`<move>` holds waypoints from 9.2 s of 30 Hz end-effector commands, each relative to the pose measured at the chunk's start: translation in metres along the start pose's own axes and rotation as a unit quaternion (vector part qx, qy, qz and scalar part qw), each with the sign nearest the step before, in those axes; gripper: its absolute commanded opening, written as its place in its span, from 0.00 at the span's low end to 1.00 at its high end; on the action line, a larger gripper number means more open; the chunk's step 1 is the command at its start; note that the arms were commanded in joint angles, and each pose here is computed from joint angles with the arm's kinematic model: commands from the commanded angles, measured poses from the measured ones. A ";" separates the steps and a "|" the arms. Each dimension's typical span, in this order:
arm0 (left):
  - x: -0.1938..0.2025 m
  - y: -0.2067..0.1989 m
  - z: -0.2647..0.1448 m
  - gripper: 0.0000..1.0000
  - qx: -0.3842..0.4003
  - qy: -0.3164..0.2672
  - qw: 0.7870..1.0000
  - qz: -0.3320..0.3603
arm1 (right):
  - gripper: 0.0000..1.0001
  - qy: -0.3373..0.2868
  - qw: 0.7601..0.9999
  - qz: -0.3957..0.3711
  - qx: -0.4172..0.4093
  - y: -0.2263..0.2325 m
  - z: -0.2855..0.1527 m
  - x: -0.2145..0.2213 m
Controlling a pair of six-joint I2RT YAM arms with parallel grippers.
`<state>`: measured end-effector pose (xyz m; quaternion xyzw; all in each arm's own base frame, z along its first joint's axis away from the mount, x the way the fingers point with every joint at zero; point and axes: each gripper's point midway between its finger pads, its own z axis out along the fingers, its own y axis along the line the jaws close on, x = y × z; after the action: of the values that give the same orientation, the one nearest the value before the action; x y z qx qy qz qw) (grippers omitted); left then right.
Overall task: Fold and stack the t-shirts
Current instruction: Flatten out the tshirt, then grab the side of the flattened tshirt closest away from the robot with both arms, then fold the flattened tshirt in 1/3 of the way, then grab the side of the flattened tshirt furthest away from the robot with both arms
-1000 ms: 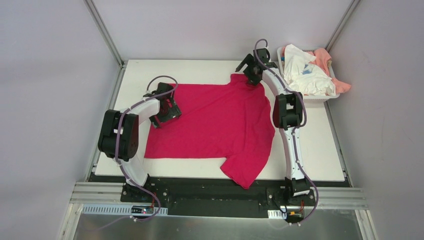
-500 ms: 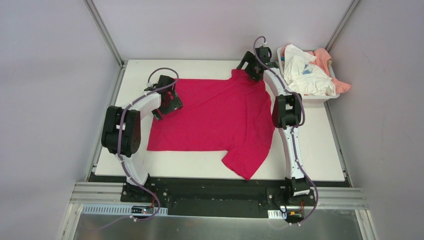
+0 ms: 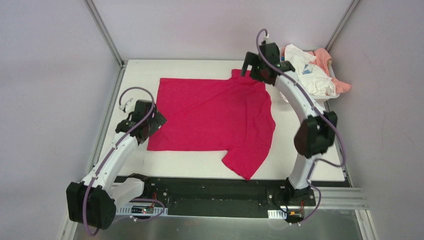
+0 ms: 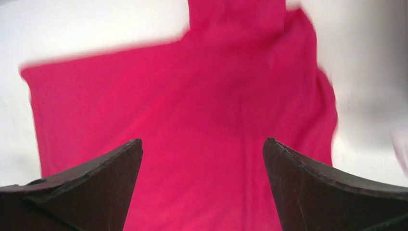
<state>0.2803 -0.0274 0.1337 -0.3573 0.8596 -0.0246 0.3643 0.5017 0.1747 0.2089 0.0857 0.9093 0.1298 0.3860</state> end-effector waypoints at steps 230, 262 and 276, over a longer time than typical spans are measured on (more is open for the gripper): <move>0.026 -0.016 0.087 0.99 -0.030 0.121 0.992 0.033 | 0.99 0.139 0.990 0.014 -0.001 0.051 0.026 0.155; 0.063 0.029 0.097 0.99 -0.100 0.159 0.981 0.046 | 0.99 0.197 0.951 0.163 0.173 -0.163 -0.045 0.266; 0.121 0.080 0.018 0.99 -0.066 0.201 0.977 -0.015 | 0.99 0.239 0.945 0.202 0.093 -0.148 -0.131 0.322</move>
<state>0.2355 -0.0351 0.0304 -0.3649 0.9032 -0.0426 0.2219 0.2266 0.0972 0.0361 0.2561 0.9396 0.1436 0.1758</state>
